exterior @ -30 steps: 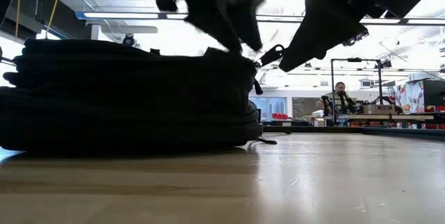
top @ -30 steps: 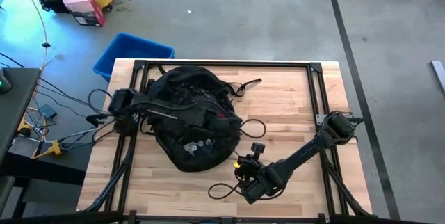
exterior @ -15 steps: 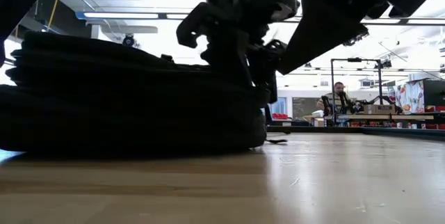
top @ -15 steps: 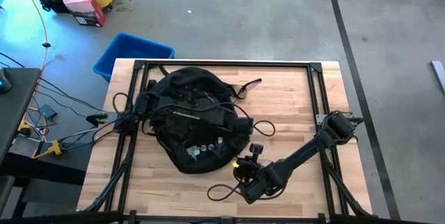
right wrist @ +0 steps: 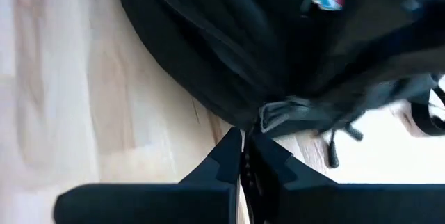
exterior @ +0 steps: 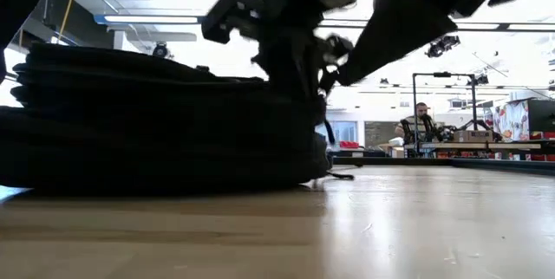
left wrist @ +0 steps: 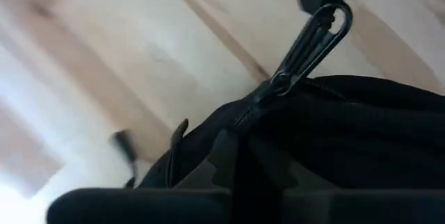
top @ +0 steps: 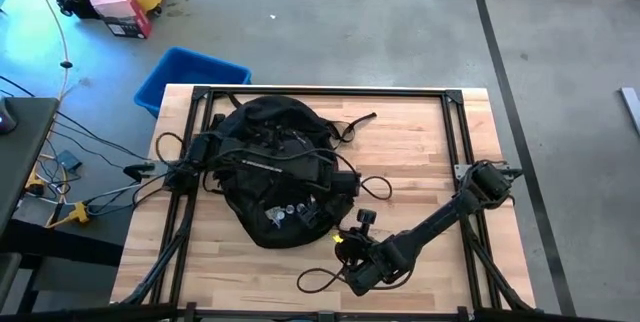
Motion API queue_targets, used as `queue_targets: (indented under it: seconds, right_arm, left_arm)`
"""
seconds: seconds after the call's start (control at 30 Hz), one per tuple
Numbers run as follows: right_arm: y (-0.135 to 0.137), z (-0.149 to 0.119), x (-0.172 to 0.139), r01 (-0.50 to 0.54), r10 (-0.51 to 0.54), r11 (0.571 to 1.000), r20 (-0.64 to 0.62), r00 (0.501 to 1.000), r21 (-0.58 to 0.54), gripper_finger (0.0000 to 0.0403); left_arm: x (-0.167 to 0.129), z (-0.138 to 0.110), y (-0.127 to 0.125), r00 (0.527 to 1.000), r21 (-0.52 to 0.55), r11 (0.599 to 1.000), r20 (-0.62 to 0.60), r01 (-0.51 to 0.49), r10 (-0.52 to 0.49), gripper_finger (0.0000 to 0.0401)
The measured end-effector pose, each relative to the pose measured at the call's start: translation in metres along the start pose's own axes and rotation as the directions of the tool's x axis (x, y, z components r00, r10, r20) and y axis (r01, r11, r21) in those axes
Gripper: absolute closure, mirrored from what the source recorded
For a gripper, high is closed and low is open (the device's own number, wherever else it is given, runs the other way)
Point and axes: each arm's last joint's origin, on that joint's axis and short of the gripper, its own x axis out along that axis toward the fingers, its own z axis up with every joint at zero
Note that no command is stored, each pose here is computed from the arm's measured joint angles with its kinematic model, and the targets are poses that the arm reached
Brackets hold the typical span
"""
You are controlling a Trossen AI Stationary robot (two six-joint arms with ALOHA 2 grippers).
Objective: Unpack backpack
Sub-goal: Close the black backpack
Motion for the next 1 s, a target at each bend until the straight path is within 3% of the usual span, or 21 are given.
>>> queue_targets:
  seconds: [0.13,0.3,0.47,0.57,0.77,1.0]
  right_arm:
    - [0.006,0.011,0.000,-0.051,0.049,0.999,0.088,0.995,0.018,0.0403]
    - [0.015,0.028,0.000,-0.175,0.172,0.985,0.196,0.965,-0.003,0.0403]
    - [0.021,0.035,0.004,-0.237,0.242,0.970,0.243,0.939,-0.052,0.0403]
    - [0.020,0.032,0.005,-0.207,0.216,0.976,0.223,0.951,-0.065,0.0403]
    - [0.022,0.027,-0.012,-0.190,0.206,0.977,0.202,0.957,-0.099,0.0403]
    - [0.030,0.015,-0.034,-0.308,0.313,0.947,0.049,0.948,-0.092,0.0403]
  left_arm:
    - [-0.048,0.000,-0.001,0.993,-0.016,0.994,0.046,-0.112,0.113,0.0400]
    - [-0.113,-0.009,-0.001,0.942,-0.064,0.945,0.073,-0.322,0.326,0.0400]
    - [-0.165,-0.024,-0.006,0.899,-0.174,0.906,0.149,-0.386,0.412,0.0400]
    - [-0.180,-0.031,-0.008,0.893,-0.256,0.900,0.193,-0.354,0.406,0.0400]
    - [-0.167,-0.029,-0.015,0.931,-0.280,0.943,0.263,-0.179,0.254,0.0396]
    - [-0.082,-0.007,-0.028,0.967,-0.200,0.979,0.254,0.035,0.018,0.0328]
